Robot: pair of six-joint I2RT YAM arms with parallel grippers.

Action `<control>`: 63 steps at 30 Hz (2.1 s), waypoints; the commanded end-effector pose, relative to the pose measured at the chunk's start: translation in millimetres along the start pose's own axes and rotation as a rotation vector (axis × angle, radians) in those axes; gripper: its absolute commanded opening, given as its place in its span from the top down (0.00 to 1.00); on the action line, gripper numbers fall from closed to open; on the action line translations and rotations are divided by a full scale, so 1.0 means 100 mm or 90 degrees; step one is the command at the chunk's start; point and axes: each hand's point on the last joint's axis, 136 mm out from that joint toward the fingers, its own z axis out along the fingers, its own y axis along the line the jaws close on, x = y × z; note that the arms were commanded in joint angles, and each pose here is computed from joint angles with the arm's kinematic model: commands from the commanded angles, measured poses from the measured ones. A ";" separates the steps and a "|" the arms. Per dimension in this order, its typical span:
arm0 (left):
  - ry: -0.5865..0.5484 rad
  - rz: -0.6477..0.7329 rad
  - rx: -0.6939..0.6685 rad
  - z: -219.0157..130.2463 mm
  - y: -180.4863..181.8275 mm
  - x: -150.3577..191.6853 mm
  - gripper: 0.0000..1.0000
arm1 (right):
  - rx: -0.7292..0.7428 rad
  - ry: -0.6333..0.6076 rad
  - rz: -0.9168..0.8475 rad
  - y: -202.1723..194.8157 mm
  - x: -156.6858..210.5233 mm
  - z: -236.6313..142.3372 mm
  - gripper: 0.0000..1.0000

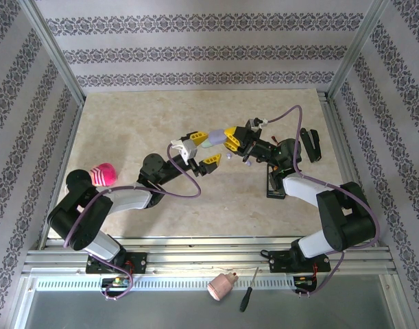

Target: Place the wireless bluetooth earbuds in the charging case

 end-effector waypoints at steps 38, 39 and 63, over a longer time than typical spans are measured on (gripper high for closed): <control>-0.097 -0.015 0.040 0.16 -0.07 -0.39 0.43 | -0.056 0.043 -0.062 0.29 0.25 0.09 0.82; -0.096 -0.016 0.038 0.16 -0.06 -0.39 0.43 | -0.056 0.044 -0.062 0.30 0.25 0.09 0.82; -0.089 -0.028 0.050 0.22 -0.07 -0.30 0.43 | -0.062 0.050 -0.070 0.35 0.26 0.11 0.82</control>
